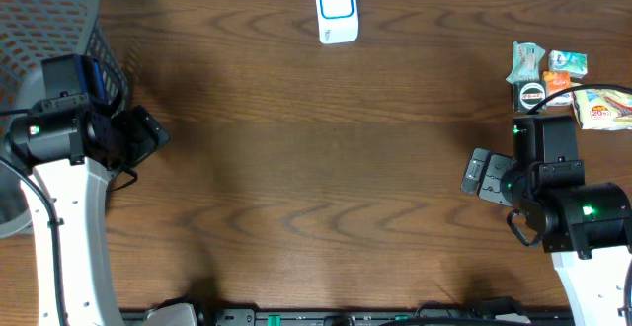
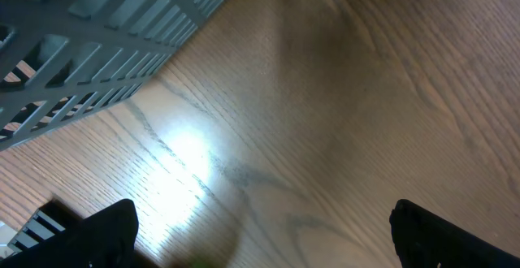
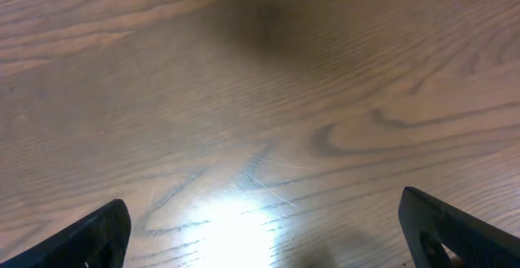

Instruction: Scan the item barcode

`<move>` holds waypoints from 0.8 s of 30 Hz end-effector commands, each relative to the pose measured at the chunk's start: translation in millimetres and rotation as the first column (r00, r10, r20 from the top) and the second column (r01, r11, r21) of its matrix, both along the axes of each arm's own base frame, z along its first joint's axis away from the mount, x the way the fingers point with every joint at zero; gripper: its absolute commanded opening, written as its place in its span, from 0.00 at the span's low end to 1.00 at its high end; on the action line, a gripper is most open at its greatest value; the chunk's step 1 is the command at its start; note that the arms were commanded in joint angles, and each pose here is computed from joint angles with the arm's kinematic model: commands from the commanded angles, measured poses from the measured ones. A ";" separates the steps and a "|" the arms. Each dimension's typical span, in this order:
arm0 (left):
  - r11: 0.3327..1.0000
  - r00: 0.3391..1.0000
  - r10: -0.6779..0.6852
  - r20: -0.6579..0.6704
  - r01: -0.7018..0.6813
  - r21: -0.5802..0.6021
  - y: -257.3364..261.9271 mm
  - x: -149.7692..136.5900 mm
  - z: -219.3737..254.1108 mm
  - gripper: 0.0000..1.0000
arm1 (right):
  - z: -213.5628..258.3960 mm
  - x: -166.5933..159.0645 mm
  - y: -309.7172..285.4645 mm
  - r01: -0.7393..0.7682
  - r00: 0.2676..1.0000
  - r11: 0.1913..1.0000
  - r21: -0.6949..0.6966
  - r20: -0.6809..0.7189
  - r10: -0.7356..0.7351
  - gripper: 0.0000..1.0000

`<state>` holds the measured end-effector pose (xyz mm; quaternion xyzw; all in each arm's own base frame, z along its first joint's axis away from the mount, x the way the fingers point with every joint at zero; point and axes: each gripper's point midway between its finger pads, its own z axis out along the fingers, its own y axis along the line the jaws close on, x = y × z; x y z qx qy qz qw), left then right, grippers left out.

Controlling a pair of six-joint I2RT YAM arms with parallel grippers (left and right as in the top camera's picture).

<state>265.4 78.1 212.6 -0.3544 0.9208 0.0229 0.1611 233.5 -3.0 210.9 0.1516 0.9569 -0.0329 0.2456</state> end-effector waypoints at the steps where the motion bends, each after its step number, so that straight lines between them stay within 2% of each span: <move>1: 1.000 1.000 0.014 -0.001 -0.014 0.014 3.2 -2.1 1.6 0.97 | 4.0 -4.1 -9.4 0.022 1.000 1.000 -0.021 0.017 -0.022 0.99; 6: 1.000 1.000 0.014 -0.001 -0.014 0.014 3.2 -2.1 1.6 0.98 | 18.9 -10.5 -26.3 0.073 0.993 0.997 -0.033 0.096 -0.069 0.99; 10: 1.000 1.000 0.014 -0.001 -0.014 0.014 3.2 -2.1 1.6 0.98 | 33.0 -12.7 -25.2 0.070 0.967 0.997 0.018 0.245 -0.072 0.99; 16: 1.000 1.000 0.014 -0.001 -0.014 0.014 3.2 -2.1 1.6 0.98 | 31.0 -20.5 -13.7 -0.040 0.905 0.999 0.009 0.423 0.032 0.99; 20: 1.000 1.000 0.014 -0.001 -0.014 0.014 3.2 -2.1 1.6 0.97 | 11.9 -25.8 -11.0 -0.059 0.889 0.998 0.008 0.455 0.049 0.99; 24: 1.000 1.000 0.014 -0.001 -0.014 0.014 3.2 -2.1 1.6 0.97 | -1.0 -17.0 3.8 -0.183 0.856 0.983 -0.029 0.487 0.174 0.99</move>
